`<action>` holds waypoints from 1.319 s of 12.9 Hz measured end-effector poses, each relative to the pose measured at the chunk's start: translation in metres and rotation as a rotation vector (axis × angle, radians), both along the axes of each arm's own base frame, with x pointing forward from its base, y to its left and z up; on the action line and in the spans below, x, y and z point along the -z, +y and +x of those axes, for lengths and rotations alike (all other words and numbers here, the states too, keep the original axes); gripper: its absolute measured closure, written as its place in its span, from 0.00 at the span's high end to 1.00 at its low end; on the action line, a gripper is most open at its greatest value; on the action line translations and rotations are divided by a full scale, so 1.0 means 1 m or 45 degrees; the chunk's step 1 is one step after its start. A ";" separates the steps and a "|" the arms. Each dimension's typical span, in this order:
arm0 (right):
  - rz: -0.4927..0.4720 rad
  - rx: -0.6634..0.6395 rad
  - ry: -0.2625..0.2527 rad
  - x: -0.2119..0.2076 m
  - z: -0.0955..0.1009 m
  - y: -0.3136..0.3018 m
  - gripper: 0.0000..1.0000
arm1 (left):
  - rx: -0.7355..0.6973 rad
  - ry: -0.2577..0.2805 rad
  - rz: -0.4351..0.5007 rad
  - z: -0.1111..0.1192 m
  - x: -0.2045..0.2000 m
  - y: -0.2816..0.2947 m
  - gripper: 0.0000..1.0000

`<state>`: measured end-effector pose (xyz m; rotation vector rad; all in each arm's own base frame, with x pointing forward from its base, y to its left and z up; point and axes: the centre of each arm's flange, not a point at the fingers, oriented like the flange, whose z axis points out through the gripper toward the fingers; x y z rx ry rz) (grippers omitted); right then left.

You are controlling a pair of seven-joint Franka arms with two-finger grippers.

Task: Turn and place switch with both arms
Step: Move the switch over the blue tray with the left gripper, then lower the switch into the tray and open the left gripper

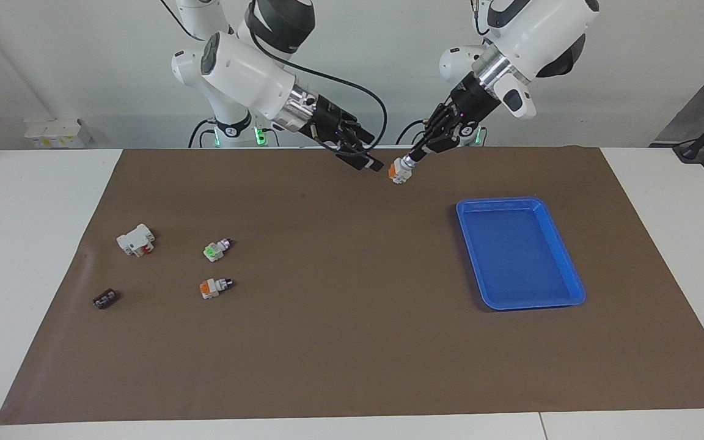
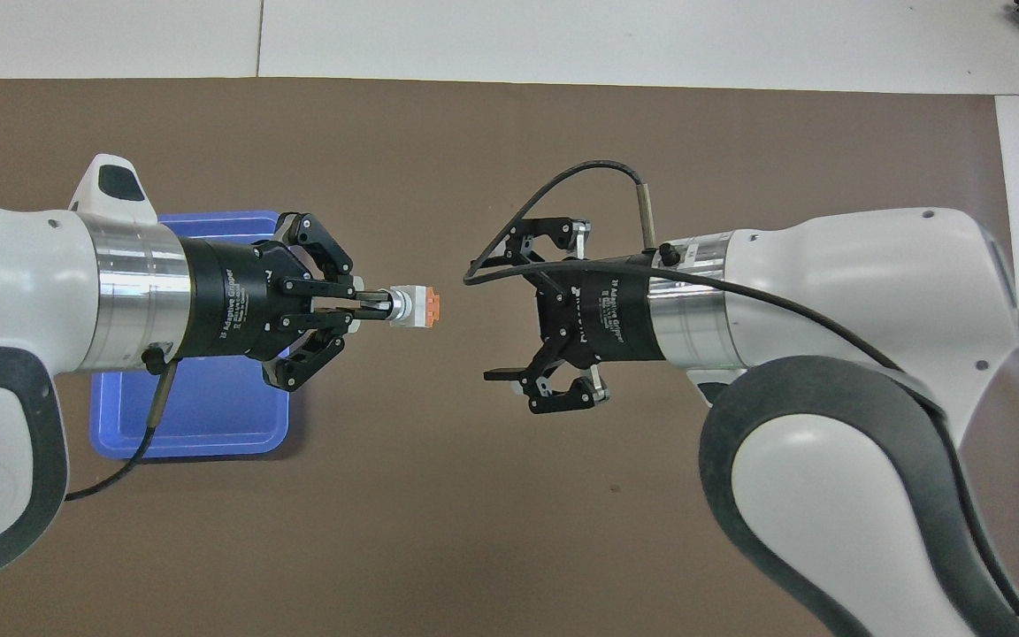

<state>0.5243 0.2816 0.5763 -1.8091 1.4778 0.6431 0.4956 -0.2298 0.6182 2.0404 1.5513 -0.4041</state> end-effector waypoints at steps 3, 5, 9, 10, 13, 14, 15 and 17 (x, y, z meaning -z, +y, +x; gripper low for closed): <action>-0.210 -0.089 -0.200 -0.015 0.000 -0.027 1.00 | 0.113 -0.068 0.109 0.000 0.020 0.016 0.10; -0.399 -0.213 -0.348 -0.015 -0.001 -0.032 1.00 | 0.167 -0.111 0.156 0.001 0.030 0.040 0.10; -0.673 -0.502 -0.606 -0.006 0.017 -0.082 1.00 | 0.372 -0.242 0.272 0.002 0.054 0.098 0.10; -0.733 -0.596 -0.649 -0.003 0.023 -0.103 1.00 | 0.430 -0.275 0.298 0.002 0.059 0.108 0.10; -0.952 -0.925 -0.703 0.008 0.029 -0.154 1.00 | 0.577 -0.373 0.377 0.004 0.079 0.135 0.10; -1.004 -1.017 -0.707 0.010 0.029 -0.169 1.00 | 0.612 -0.404 0.397 0.005 0.089 0.145 0.10; -1.032 -1.086 -0.716 0.009 0.030 -0.185 1.00 | 0.645 -0.432 0.412 0.006 0.100 0.154 0.10; -1.044 -1.189 -0.744 0.001 0.030 -0.222 1.00 | 0.717 -0.469 0.438 0.007 0.127 0.167 0.10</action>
